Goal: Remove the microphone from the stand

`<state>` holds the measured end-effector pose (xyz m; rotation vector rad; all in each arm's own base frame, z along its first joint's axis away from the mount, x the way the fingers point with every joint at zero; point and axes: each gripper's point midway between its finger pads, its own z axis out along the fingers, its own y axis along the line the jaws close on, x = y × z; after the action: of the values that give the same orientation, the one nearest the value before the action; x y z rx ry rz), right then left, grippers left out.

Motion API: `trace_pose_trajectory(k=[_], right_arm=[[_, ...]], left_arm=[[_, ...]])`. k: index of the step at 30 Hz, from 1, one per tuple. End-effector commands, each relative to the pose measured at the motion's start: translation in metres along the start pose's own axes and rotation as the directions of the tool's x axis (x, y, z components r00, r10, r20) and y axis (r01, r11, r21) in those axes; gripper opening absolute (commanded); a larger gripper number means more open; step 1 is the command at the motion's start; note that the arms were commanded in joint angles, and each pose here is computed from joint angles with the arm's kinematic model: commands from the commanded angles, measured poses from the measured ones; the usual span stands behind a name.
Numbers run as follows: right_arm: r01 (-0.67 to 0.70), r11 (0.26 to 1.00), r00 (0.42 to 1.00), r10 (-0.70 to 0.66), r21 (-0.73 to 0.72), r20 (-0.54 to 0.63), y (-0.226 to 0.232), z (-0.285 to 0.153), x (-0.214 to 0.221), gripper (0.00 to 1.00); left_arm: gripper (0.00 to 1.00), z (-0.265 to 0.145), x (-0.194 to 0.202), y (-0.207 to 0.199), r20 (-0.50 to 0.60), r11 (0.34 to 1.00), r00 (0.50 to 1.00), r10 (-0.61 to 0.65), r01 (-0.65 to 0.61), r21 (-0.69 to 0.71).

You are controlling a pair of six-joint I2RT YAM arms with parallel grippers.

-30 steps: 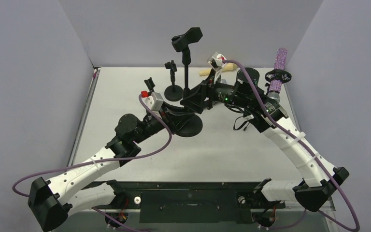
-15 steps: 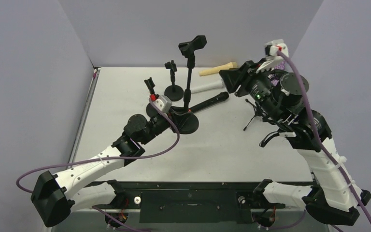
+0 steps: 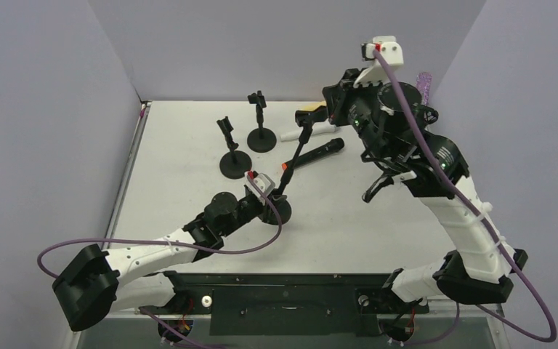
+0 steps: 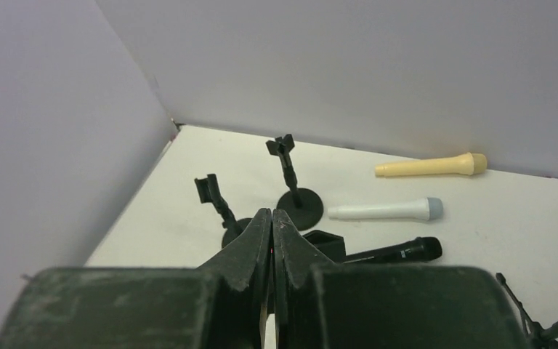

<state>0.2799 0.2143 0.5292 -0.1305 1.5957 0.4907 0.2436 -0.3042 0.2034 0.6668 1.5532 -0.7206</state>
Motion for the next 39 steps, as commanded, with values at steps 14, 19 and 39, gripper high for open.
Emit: trace_pose_trajectory(k=[14, 19, 39], right_arm=[[0.107, 0.994, 0.973, -0.102, 0.015, -0.209, 0.005, 0.039, 0.079, 0.00], [0.053, 0.999, 0.968, -0.053, -0.007, -0.244, 0.012, 0.035, 0.102, 0.00], [0.000, 1.000, 0.966, -0.007, -0.028, -0.258, 0.023, 0.026, 0.111, 0.03]], left_arm=[[0.00, -0.007, -0.077, -0.011, 0.316, 0.999, 0.949, 0.005, -0.015, 0.029], [0.00, -0.004, -0.089, -0.013, 0.359, 0.999, 0.933, -0.021, 0.007, 0.040], [0.00, 0.003, -0.111, -0.005, 0.416, 0.996, 0.904, -0.093, 0.085, 0.038]])
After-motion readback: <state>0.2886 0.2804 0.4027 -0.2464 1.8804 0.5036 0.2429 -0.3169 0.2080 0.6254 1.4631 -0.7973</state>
